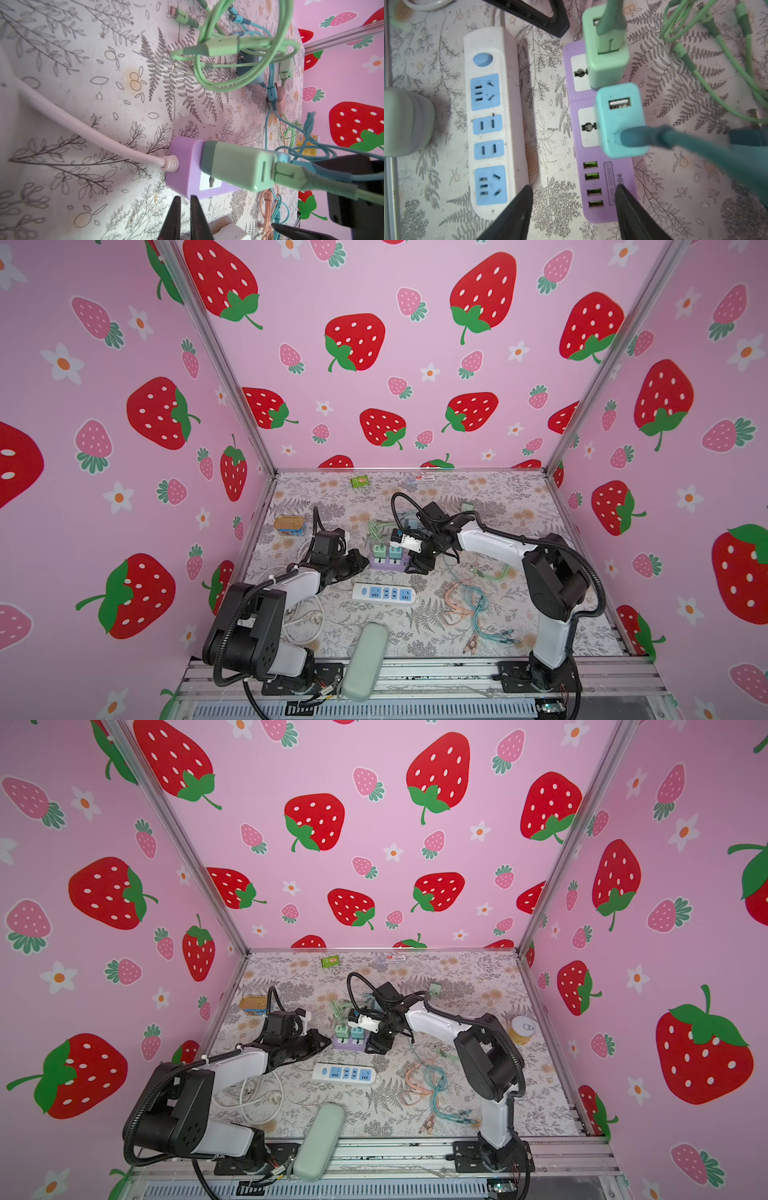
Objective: Insert the plug
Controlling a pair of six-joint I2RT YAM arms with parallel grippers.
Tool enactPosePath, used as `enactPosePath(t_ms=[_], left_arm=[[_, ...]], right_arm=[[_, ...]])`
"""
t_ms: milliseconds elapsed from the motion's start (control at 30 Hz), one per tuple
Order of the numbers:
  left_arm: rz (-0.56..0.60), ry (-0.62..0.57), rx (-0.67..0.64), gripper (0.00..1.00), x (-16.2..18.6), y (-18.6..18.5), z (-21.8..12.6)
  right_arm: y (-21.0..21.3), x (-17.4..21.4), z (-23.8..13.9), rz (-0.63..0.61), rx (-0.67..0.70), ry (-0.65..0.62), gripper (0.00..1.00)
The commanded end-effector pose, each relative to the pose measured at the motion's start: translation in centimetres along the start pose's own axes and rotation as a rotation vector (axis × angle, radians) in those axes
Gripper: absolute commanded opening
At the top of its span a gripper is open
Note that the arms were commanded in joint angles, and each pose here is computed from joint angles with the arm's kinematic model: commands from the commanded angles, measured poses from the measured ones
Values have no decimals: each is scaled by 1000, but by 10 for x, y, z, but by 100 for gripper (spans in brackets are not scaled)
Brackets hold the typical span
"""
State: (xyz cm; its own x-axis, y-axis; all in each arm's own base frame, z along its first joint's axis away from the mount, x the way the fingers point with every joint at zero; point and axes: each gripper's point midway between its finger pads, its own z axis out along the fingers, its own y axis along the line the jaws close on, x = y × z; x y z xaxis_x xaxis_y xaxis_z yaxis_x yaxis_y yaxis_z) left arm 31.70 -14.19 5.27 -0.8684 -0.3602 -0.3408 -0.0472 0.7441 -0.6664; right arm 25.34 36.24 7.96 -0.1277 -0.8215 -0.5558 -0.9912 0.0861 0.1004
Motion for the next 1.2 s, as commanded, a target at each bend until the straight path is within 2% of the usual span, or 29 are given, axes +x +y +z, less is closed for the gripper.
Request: enactPosePath(t_ms=[0, 433, 567, 800, 1033, 1167], left_arm=[[18, -5, 21, 14, -6, -7, -5], [14, -9, 45, 14, -7, -12, -9], [15, -17, 61, 15, -9, -18, -14], [37, -46, 64, 20, -13, -28, -30], [66, -97, 68, 31, -20, -40, -51], [81, -109, 69, 42, -19, -45, -61]], right_arm=[[10, -1, -10, -1, -34, -28, 67], [50, 10, -25, 19, -211, -98, 70], [56, 3, -39, 21, -250, -190, 70], [7, -11, -93, 169, -56, -419, 67], [-55, -2, -115, 366, 178, -459, 65], [-101, 12, -112, 527, 341, -428, 61]])
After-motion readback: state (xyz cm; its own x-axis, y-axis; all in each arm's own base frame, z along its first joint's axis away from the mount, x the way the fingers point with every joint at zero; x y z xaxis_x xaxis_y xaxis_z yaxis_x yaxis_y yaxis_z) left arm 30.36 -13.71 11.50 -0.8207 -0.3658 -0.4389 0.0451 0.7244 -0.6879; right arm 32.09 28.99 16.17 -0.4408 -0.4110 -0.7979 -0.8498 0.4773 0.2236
